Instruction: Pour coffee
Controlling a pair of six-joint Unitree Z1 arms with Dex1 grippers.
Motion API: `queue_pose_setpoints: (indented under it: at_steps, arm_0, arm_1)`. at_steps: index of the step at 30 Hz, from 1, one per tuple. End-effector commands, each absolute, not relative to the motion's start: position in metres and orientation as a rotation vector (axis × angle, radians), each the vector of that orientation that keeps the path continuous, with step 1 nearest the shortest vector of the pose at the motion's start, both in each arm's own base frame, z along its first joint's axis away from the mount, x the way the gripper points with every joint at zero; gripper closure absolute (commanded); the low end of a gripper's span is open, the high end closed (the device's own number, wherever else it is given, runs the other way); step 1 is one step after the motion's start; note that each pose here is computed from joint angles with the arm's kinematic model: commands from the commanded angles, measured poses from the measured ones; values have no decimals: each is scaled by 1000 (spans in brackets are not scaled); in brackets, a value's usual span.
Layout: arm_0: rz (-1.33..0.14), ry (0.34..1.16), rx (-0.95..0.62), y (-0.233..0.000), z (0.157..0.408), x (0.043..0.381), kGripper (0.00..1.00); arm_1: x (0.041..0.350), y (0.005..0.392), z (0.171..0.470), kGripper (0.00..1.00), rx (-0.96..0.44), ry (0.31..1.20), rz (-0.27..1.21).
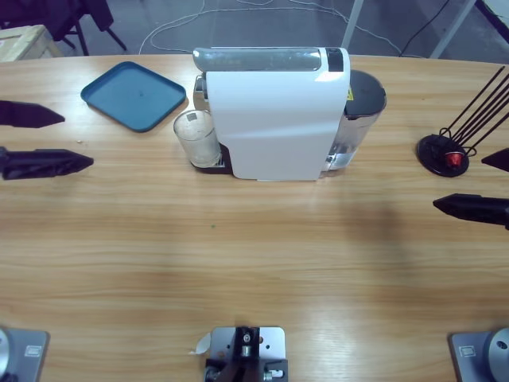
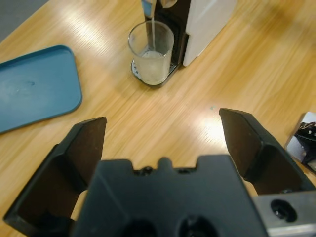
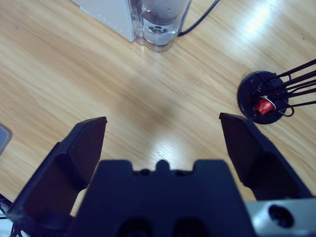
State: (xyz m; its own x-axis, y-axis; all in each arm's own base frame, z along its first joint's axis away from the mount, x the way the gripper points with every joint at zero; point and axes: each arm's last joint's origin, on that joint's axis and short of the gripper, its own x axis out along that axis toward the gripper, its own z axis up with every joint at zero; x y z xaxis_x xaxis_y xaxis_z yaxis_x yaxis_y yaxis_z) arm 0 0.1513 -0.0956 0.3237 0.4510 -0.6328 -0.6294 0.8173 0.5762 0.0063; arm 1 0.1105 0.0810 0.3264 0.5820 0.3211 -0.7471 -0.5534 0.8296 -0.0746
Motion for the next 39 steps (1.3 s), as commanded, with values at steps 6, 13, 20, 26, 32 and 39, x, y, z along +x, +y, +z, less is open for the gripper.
queue_pose_setpoints:
  at_steps: [6, 13, 20, 26, 32, 39]
  arm_0:
    - [-973, 577, 322, -108, 328, 170, 0]
    - [-973, 576, 321, -103, 326, 160, 0]
    - [-995, 528, 411, -110, 310, 177, 0]
    - [-1055, 541, 407, -116, 278, 218, 0]
    - [-1151, 468, 373, -134, 255, 256, 0]
    - [-1216, 481, 338, -148, 222, 283, 0]
  arm_1:
    - [90, 63, 322, 0, -308, 739, 486]
    - [89, 61, 323, 0, -304, 725, 481]
    - [94, 65, 322, 0, -315, 745, 476]
    - [96, 67, 321, 0, -319, 754, 467]
    - [99, 69, 320, 1, -325, 768, 462]
    - [100, 70, 320, 4, -327, 775, 459]
